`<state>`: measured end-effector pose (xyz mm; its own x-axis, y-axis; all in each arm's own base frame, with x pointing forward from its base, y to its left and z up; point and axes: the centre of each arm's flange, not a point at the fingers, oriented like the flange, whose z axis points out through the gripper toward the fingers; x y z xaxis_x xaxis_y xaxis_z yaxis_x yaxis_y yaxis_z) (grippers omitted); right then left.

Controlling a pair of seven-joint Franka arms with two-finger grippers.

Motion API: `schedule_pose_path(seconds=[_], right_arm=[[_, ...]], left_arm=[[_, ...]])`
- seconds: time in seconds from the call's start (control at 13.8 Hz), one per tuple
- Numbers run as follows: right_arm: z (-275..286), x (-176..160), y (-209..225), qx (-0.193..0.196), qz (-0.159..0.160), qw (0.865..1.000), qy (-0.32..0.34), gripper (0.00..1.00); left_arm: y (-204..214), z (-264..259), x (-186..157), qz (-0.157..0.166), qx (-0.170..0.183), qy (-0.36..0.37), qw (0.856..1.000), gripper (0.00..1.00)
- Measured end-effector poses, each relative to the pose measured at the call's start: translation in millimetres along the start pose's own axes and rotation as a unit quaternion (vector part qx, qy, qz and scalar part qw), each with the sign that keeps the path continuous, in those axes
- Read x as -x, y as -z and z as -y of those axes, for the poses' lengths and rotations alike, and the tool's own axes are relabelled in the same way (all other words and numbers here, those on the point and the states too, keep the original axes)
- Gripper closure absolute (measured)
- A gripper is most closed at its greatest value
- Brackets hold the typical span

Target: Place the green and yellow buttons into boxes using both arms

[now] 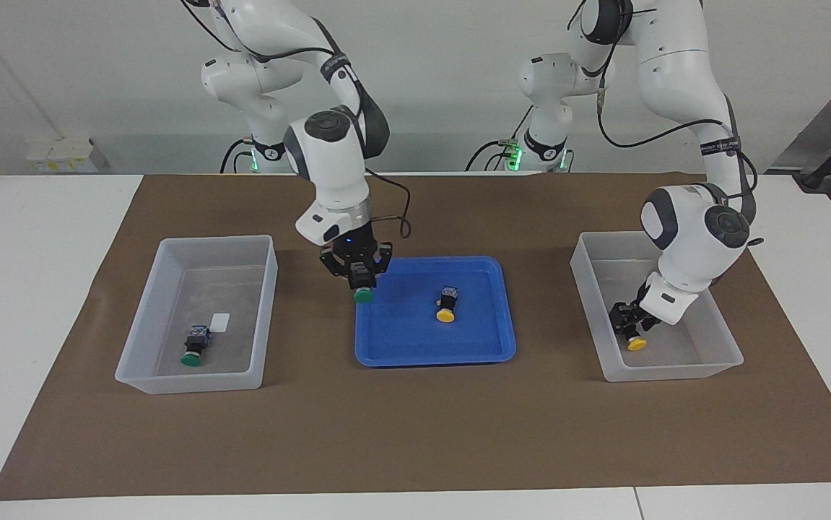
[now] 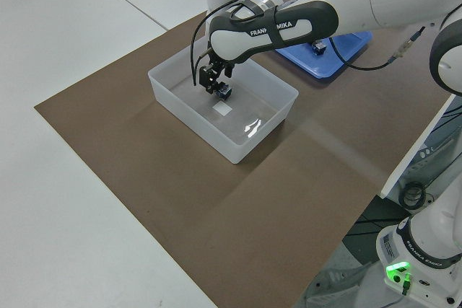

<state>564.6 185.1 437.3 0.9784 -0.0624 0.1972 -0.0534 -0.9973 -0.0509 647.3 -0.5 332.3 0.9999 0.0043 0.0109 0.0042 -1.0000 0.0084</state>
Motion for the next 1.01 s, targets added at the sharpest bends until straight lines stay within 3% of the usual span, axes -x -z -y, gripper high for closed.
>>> schedule_pose_path(seconds=[0.51, 0.72, 1.01], right_arm=[[-156.6, -29.3, -7.6, 0.029, 0.014, 0.999, 0.039, 0.58], [-175.9, -29.1, -34.9, 0.031, 0.026, 0.999, 0.03, 0.58], [-193.6, -31.6, -88.7, 0.029, 0.017, 0.999, 0.017, 0.58]], left_arm=[[101.1, -16.2, -17.1, 0.031, -0.009, -0.014, 0.999, 0.05], [104.9, -66.7, -13.6, 0.035, -0.007, 0.01, 0.999, 0.07], [105.7, -153.9, -1.9, 0.023, 0.002, 0.06, 0.998, 0.11]])
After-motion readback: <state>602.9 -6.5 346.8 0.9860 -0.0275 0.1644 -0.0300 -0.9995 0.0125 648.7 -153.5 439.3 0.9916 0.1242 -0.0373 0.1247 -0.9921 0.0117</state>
